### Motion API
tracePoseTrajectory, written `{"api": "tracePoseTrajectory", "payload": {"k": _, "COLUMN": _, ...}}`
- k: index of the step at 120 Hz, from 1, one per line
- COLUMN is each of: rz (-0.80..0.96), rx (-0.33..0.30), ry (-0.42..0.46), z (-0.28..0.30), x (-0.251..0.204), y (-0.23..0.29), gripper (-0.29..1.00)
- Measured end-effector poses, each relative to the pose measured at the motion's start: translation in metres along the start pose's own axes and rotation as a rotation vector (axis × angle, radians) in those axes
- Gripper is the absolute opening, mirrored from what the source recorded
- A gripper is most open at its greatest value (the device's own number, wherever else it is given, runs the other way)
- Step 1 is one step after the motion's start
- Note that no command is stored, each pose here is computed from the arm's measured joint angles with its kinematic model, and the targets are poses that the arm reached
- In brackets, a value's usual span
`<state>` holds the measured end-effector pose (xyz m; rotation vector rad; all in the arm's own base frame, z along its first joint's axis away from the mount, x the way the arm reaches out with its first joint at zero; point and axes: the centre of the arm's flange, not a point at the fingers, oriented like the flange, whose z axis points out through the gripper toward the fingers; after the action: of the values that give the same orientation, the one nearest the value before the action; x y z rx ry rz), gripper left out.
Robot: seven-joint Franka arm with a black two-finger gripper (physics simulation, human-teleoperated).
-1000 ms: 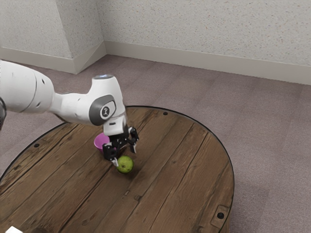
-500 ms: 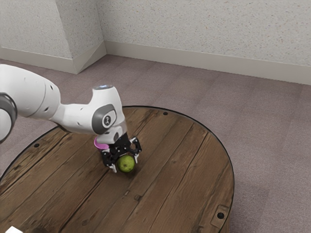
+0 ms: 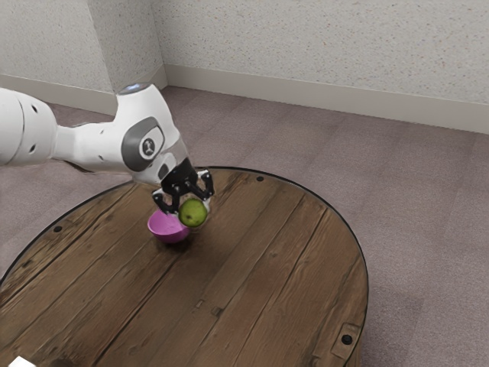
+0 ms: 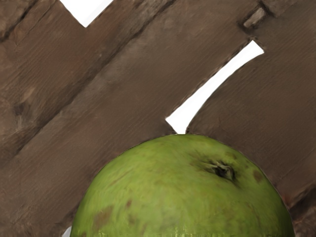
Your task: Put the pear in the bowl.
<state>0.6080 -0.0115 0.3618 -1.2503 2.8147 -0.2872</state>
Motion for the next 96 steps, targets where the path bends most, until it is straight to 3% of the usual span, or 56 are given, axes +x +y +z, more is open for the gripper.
{"api": "tracePoseTrajectory", "payload": {"k": 17, "rz": -0.054, "rx": 0.032, "ry": -0.069, "z": -0.031, "x": -0.053, "y": 0.024, "gripper": 0.25}}
{"api": "tracePoseTrajectory", "payload": {"k": 48, "rz": -0.084, "rx": -0.044, "ry": -0.048, "z": 0.038, "x": -0.111, "y": 0.048, "gripper": 0.24}}
{"api": "tracePoseTrajectory", "payload": {"k": 67, "rz": -0.069, "rx": -0.058, "ry": -0.046, "z": 0.040, "x": -0.110, "y": 0.049, "gripper": 0.48}}
{"api": "tracePoseTrajectory", "payload": {"k": 96, "rz": -0.071, "rx": -0.050, "ry": -0.059, "z": 0.016, "x": -0.097, "y": 0.046, "gripper": 0.63}}
